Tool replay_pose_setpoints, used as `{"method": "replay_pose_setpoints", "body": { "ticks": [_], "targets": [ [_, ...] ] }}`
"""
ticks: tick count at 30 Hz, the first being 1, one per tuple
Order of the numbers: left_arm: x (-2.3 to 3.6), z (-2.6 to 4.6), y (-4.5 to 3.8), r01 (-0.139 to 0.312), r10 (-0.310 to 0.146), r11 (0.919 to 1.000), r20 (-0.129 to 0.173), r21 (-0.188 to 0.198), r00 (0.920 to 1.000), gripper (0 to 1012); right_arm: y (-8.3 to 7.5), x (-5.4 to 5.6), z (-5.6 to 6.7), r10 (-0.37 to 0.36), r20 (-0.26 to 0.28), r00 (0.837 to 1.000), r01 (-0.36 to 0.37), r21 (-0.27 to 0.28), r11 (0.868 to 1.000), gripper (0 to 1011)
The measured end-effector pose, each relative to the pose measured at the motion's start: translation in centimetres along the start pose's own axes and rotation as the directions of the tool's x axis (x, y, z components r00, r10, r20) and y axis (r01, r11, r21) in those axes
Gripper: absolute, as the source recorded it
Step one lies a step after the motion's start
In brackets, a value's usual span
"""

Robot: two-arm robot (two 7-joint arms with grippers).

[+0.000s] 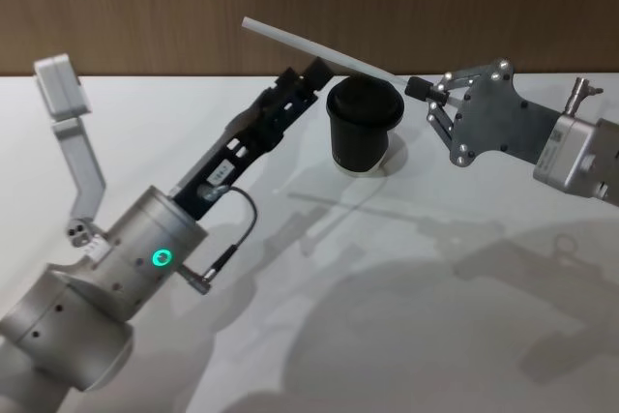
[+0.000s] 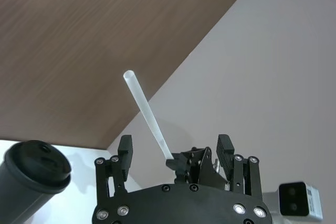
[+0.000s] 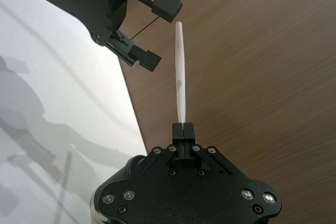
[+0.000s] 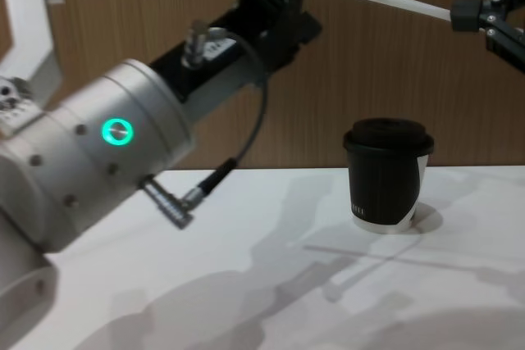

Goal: Pick up the straw with one hand, pass it to the other hand, and insert it into the cup.

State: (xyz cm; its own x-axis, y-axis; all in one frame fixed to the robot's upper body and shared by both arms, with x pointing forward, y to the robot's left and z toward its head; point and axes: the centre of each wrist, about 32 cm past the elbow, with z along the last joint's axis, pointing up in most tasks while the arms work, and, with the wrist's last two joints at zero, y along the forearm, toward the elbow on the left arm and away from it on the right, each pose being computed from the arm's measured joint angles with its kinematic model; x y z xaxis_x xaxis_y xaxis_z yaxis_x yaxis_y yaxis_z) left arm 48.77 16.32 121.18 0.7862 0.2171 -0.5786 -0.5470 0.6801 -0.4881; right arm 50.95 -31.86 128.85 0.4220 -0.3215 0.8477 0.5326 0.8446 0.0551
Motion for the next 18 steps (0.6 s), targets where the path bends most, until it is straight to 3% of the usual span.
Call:
{"method": "replay_pose_setpoints", "body": {
  "ticks": [4,18],
  "targets": [
    [0.48,-0.97,-1.36,0.017,-0.018,0.9997,-0.043,-0.020,0.9989,1003,0.0,0.0,0.0,0.000,0.000,1.000,0.000,0.000,1.000,0],
    [0.88,-2.39,-3.79,0.063,-0.069,0.9960,-0.099,-0.063,0.9927,1003,0.0,0.0,0.0,0.000,0.000,1.000,0.000,0.000,1.000,0]
  ]
}}
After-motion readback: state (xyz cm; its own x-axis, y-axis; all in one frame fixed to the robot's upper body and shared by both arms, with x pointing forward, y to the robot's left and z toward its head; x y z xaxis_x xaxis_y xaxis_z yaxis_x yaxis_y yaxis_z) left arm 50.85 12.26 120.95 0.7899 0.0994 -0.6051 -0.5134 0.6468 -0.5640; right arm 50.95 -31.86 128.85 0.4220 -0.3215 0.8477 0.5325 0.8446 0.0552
